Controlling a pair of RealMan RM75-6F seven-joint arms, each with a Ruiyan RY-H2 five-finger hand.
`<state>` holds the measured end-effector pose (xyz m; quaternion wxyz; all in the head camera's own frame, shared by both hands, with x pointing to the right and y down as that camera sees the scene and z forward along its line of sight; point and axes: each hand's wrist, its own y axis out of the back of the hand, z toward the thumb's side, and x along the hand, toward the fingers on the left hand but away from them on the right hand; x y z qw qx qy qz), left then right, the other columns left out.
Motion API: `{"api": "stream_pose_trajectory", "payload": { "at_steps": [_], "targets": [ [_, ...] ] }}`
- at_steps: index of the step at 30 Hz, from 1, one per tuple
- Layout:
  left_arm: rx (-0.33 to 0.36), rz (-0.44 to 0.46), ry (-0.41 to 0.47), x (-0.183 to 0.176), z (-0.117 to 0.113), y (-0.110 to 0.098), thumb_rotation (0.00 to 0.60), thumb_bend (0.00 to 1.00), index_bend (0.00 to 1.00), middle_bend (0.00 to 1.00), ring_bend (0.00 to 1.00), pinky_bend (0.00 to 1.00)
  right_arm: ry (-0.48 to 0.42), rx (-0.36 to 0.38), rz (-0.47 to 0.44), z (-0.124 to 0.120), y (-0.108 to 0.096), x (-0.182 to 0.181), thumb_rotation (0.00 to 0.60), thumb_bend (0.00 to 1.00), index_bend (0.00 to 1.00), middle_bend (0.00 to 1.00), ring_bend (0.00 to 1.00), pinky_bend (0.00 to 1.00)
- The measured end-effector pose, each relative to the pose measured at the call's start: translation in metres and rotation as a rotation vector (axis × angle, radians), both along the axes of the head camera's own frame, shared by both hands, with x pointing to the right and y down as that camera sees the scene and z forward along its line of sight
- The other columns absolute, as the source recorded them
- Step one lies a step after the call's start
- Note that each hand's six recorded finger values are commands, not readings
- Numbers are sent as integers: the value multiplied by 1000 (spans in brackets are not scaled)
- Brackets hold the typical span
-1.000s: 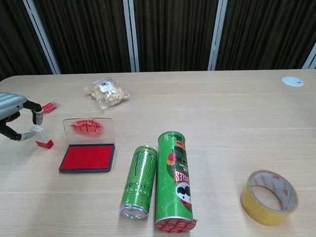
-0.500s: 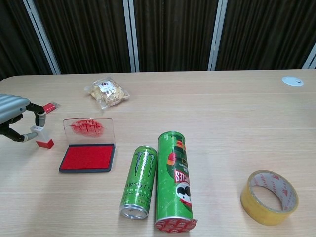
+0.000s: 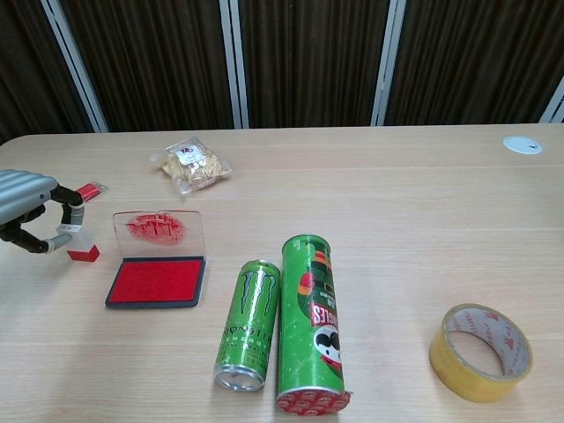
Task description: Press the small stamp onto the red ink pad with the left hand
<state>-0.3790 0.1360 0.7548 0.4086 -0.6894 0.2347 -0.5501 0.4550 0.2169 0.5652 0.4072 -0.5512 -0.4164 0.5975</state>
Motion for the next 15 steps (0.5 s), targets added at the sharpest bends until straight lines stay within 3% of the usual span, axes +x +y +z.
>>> {"api": "stream_pose_trajectory", "payload": {
  "at_steps": [8, 15],
  "targets": [
    [15, -5, 24, 2, -4, -2, 600, 408, 606, 576, 916, 985, -4, -2, 5, 0, 0, 1, 600, 0, 0, 0, 0, 0],
    [37, 0, 105, 13, -20, -5, 600, 413, 618, 581, 917, 985, -11, -1, 8, -1, 0, 1, 600, 0, 0, 0, 0, 0]
  ]
}}
